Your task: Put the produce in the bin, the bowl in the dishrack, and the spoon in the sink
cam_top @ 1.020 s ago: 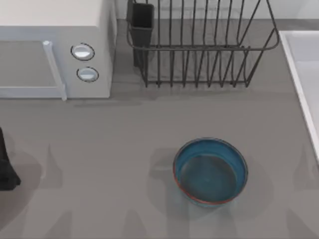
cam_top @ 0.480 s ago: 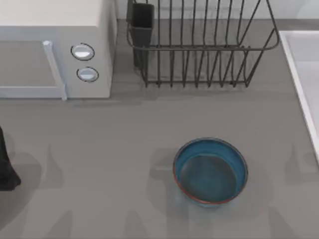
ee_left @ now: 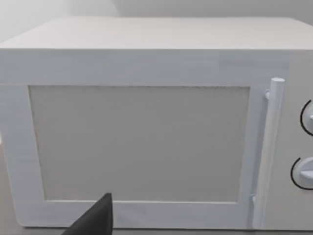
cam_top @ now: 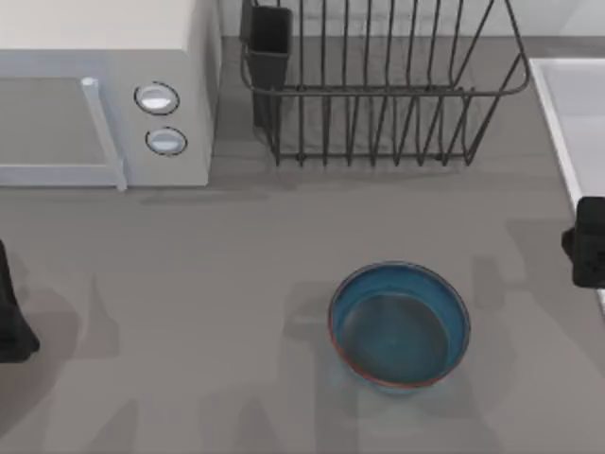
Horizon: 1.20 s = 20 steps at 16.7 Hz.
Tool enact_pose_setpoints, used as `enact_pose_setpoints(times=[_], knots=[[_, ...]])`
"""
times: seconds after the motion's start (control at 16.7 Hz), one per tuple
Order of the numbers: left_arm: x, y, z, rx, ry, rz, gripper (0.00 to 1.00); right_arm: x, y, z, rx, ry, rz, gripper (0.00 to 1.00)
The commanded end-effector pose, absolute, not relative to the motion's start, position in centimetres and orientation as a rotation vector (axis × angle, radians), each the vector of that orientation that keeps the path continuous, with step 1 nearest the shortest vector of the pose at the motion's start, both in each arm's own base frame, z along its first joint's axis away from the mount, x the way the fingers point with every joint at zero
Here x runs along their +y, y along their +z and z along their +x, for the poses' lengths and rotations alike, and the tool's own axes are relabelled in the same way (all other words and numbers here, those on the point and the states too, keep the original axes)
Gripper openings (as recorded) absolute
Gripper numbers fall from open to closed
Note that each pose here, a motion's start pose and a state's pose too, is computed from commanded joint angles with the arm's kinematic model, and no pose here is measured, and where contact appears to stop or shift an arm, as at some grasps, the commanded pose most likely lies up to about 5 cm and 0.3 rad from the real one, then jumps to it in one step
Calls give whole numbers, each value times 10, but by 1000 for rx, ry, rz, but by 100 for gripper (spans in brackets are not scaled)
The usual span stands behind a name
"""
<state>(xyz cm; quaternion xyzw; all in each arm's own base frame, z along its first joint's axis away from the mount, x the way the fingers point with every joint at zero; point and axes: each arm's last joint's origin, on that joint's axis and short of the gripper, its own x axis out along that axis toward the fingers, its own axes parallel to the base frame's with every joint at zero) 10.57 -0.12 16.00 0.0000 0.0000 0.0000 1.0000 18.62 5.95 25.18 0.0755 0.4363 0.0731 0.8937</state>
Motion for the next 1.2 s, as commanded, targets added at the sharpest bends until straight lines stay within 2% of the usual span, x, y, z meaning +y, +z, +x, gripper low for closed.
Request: enact_pose_setpoints(times=[0.24,0.54,0.78,1.2], knots=[[-1,160,106,0,0,0,100,104,252,232,1240,113,124,100],[-1,160,106,0,0,0,100,157,237,270,1497,33,47,100],[-1,160,106,0,0,0,100,178,229,281,1568,-6,9,100],[-1,160,106,0,0,0,100,178,224,282,1571,-9,9,100]])
